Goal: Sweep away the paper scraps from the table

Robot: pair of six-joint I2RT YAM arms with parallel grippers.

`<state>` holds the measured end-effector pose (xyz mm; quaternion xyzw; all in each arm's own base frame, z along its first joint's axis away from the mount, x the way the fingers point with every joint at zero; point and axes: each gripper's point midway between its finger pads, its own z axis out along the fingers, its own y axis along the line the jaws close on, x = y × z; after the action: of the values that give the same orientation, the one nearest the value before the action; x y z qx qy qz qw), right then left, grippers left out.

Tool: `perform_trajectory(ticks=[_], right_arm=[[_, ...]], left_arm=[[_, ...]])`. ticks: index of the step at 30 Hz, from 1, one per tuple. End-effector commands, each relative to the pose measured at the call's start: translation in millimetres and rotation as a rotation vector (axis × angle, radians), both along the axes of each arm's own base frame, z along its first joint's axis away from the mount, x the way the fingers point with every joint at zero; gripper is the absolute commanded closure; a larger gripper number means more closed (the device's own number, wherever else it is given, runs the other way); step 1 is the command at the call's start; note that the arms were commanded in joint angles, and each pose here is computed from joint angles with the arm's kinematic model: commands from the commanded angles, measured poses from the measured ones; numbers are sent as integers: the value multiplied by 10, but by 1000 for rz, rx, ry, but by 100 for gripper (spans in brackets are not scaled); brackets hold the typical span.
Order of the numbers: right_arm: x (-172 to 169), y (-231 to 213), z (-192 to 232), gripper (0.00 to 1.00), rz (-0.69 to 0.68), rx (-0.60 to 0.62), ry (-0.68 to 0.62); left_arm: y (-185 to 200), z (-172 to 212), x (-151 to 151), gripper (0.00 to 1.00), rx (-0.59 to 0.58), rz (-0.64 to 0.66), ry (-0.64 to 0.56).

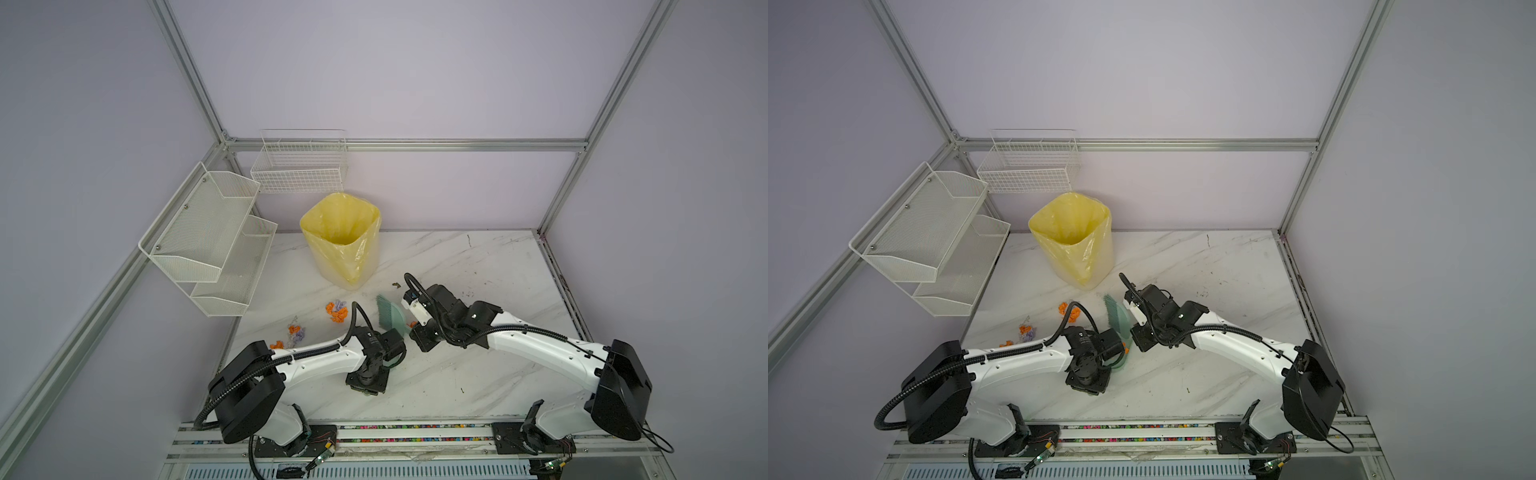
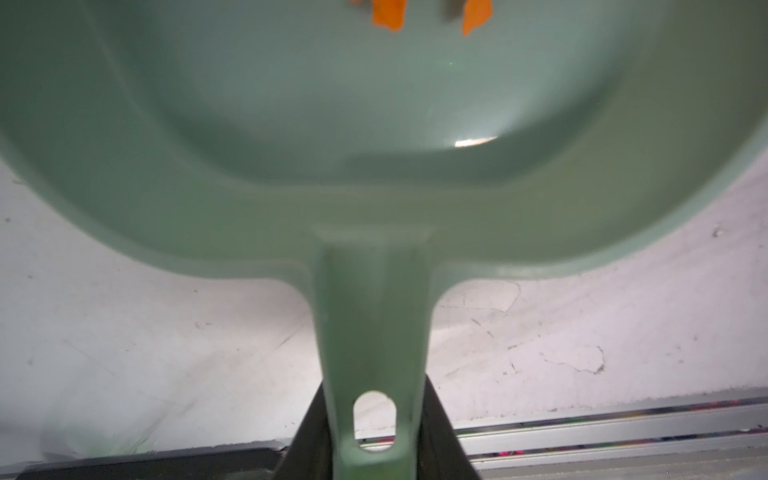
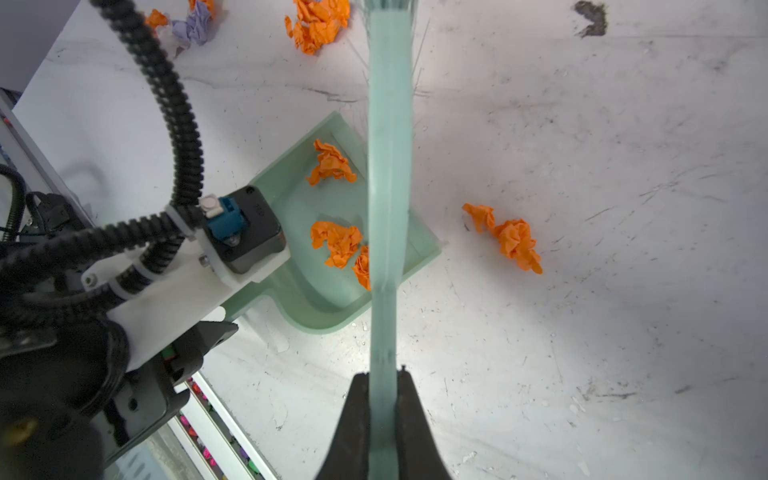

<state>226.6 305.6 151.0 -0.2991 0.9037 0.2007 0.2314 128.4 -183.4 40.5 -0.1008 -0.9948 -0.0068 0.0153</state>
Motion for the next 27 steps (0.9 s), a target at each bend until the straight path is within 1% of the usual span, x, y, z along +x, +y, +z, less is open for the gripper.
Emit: perform_trajectory(ticks=[1, 4, 7, 9, 12, 14, 18, 21, 24, 27], right_arm=[[213, -191, 108, 100, -154, -15, -33], [417, -464, 79, 100, -280, -72, -55], [542, -701, 7, 100, -354, -132, -62], [569, -792, -78, 100, -367, -188, -63], [535, -814, -273, 100, -326, -266, -27], [494, -740, -367, 100, -267, -272, 1], [345, -505, -424, 100, -160, -233, 31], [176, -278, -405, 100, -49, -210, 42], [-35, -64, -348, 100, 68, -151, 65], [-153, 18, -218, 100, 124, -76, 75]], left_arm=[[-166, 209, 167, 100, -58, -11, -60], [-174, 220, 163, 100, -65, -10, -59], [-172, 224, 158, 100, -68, -9, -59], [-178, 237, 159, 100, -73, -10, -61], [-198, 258, 174, 100, -80, -11, -66], [-214, 271, 188, 100, -83, -13, -68], [-231, 264, 193, 100, -82, -17, -63], [-234, 265, 199, 100, -80, -22, -64], [-251, 275, 213, 100, -78, -24, -63], [-258, 284, 233, 100, -74, -27, -70]])
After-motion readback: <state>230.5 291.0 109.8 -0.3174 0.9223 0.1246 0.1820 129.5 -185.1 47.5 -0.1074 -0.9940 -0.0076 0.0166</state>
